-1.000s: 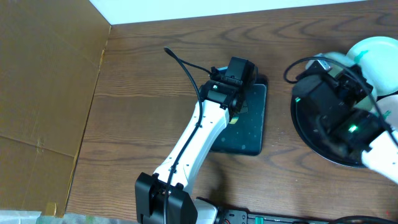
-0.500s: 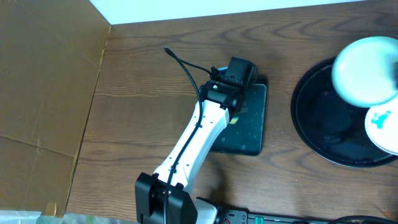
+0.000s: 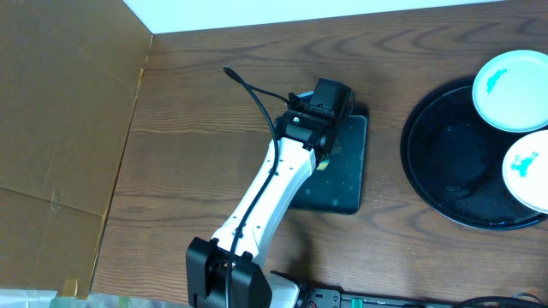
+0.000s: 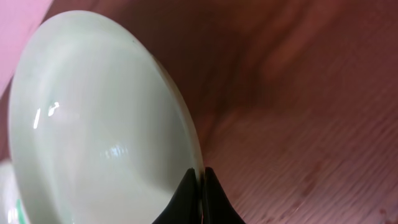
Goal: Clean dirty plates on tray and stack at the side
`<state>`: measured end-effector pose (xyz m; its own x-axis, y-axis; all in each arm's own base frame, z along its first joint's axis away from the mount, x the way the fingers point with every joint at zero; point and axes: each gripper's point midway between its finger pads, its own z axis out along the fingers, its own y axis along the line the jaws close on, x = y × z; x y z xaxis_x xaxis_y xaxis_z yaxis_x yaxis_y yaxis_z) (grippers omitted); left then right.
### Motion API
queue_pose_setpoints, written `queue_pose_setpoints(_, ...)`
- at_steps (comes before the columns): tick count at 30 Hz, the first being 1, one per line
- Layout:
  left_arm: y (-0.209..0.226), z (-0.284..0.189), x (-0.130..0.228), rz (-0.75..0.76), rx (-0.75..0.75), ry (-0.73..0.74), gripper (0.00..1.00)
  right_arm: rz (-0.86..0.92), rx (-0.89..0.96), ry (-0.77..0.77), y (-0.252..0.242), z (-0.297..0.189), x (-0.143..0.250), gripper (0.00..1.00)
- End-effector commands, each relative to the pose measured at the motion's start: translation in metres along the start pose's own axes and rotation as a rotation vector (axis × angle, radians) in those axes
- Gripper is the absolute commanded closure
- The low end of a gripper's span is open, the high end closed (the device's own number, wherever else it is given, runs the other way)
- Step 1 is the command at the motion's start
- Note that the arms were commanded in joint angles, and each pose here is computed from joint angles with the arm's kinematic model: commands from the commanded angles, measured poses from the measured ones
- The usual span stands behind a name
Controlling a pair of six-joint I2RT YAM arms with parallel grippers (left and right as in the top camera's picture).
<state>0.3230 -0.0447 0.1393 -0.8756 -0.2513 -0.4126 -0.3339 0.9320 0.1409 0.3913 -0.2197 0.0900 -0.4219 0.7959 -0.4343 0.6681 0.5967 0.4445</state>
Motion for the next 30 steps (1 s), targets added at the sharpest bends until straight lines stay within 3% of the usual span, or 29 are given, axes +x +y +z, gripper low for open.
queue_pose_setpoints(1, 0.003, 0.0, -0.001, -0.015, -0.012, -0.007, 0.93, 0.166, -0.043, 0.03, -0.011, 0.013, 0.0, 0.99)
queue_pose_setpoints(10, 0.0, 0.0, -0.006, -0.024, 0.001, -0.027, 0.93, 0.201, -0.001, 0.08, -0.04, 0.053, 0.015, 0.97)
queue_pose_setpoints(11, 0.0, 0.0, -0.006, -0.024, 0.001, -0.027, 0.93, 0.202, 0.005, 0.082, -0.042, 0.055, 0.016, 0.92)
queue_pose_setpoints(12, 0.0, 0.0, -0.006, -0.025, 0.001, -0.027, 0.93, 0.202, 0.006, 0.082, -0.042, 0.055, 0.016, 0.79)
queue_pose_setpoints(14, 0.0, 0.0, -0.006, -0.025, 0.002, -0.027, 0.93, 0.2, 0.002, 0.075, -0.041, 0.055, 0.014, 0.63)
queue_pose_setpoints(16, 0.0, 0.0, -0.006, -0.025, 0.002, -0.027, 0.93, 0.195, -0.017, 0.068, -0.036, 0.052, 0.01, 0.51)
queue_pose_setpoints(21, 0.0, 0.0, -0.006, -0.025, 0.002, -0.027, 0.93, 0.148, -0.188, 0.03, 0.007, 0.027, -0.012, 0.39)
queue_pose_setpoints(23, 0.0, 0.0, -0.006, -0.025, 0.002, -0.027, 0.93, 0.104, -0.251, -0.016, 0.031, 0.01, -0.025, 0.3)
queue_pose_setpoints(26, 0.0, 0.0, -0.006, -0.025, 0.002, -0.028, 0.93, 0.001, -0.301, -0.094, 0.065, -0.013, -0.037, 0.01)
queue_pose_setpoints(30, 0.0, 0.0, -0.006, -0.025, 0.002, -0.028, 0.93, -0.25, -0.342, -0.151, 0.115, -0.026, -0.025, 0.01)
